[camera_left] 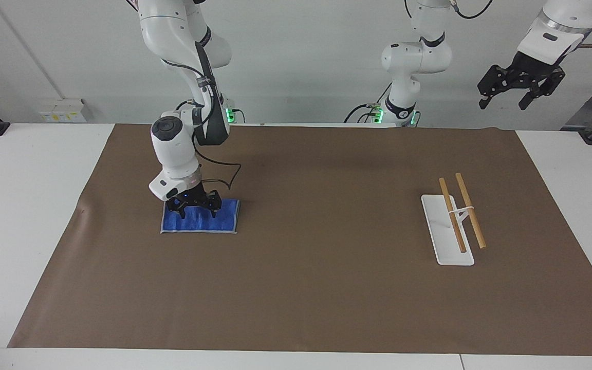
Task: Right arm passes towel to left arm to hang
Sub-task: 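Reach the right gripper down onto the blue towel's near edge, then close the right gripper on the blue towel edge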
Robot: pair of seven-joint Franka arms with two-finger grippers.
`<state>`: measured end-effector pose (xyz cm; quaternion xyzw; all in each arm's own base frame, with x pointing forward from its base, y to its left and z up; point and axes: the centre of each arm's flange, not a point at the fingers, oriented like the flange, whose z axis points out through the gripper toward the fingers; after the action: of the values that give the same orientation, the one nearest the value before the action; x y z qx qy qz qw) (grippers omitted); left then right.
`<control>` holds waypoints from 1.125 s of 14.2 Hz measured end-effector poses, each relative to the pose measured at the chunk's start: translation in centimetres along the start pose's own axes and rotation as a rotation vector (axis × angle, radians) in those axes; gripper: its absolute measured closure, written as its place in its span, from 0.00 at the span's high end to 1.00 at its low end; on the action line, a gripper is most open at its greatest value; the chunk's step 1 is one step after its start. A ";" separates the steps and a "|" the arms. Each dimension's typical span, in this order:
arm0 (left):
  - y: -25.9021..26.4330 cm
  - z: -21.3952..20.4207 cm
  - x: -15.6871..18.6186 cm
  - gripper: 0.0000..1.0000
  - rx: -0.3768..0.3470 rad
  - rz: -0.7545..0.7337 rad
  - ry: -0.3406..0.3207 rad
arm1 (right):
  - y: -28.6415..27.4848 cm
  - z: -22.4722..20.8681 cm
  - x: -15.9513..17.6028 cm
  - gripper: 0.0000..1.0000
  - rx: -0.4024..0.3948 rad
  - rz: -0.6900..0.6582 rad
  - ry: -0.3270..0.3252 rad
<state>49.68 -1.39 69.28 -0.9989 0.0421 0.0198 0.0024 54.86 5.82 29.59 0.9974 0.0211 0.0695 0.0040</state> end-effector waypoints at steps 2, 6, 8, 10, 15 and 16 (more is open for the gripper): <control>0.0 0.0 0.0 1.00 0.000 0.000 0.000 | 0.0 0.4 -0.4 1.00 0.001 0.000 0.004; 0.0 0.0 0.0 1.00 0.000 0.000 0.000 | 0.0 0.6 -0.7 1.00 0.001 0.000 0.007; 0.0 0.0 0.0 1.00 0.000 0.000 0.000 | 0.0 0.8 -0.8 1.00 0.002 -0.001 0.018; 0.0 0.0 0.0 1.00 0.000 0.000 0.000 | 0.0 1.0 -1.0 1.00 0.003 -0.001 0.021; 0.0 0.0 0.0 1.00 0.000 0.000 0.000 | 0.0 1.3 -1.3 1.00 0.002 -0.001 0.015; 0.0 0.0 0.0 1.00 0.000 0.000 0.000 | 0.0 1.3 -1.3 1.00 0.002 -0.001 0.015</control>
<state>49.68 -1.39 69.28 -0.9989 0.0421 0.0198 0.0024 53.70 5.71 28.14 0.9968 0.0216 0.0768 0.0027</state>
